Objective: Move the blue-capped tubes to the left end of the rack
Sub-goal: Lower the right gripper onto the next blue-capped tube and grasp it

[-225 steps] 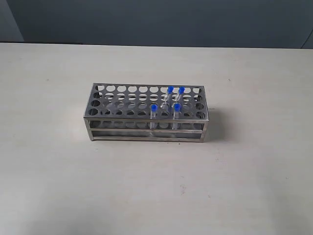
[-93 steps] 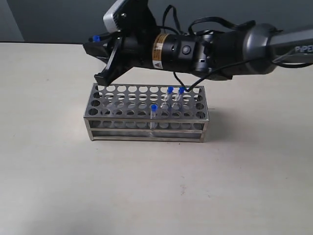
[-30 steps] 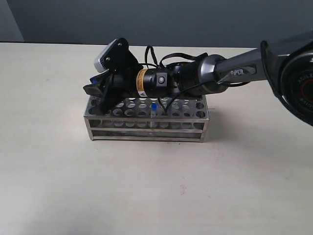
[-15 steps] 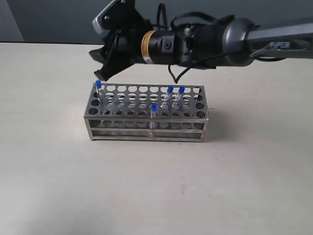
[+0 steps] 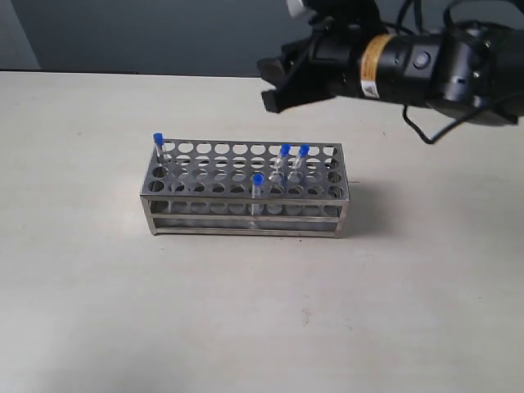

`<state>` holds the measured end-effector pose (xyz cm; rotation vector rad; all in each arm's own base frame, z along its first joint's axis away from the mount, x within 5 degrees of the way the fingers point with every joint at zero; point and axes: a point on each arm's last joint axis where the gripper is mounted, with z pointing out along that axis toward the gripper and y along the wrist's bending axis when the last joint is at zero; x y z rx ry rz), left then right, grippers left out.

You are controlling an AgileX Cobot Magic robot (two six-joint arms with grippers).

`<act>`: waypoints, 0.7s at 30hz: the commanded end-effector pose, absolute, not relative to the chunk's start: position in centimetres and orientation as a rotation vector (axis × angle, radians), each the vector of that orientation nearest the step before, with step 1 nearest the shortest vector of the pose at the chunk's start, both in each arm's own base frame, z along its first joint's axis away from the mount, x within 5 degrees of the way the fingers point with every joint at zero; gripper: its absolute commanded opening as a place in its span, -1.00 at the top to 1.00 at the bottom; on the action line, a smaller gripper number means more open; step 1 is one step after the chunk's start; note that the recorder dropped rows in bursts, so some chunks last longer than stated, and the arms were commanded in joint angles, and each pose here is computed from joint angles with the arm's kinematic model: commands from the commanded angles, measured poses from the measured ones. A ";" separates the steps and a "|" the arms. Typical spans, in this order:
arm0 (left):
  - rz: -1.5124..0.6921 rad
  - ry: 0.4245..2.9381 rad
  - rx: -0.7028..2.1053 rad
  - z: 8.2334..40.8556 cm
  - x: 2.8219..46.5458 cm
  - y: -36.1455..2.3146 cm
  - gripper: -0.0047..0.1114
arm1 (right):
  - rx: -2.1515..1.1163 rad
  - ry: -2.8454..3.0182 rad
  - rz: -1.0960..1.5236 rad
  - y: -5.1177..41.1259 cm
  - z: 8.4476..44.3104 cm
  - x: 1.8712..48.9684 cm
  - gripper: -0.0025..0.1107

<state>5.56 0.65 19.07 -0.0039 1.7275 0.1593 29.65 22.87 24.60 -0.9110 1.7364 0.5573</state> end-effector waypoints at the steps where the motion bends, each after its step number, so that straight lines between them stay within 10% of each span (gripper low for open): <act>1: 0.158 1.718 0.002 19.2 5.5 0.6 0.90 | -0.934 1.738 0.739 21.8 21.9 26.9 0.22; 21: 0.158 1.718 0.002 19.2 5.5 0.6 0.90 | -1.067 1.810 0.779 21.9 18.0 24.8 0.22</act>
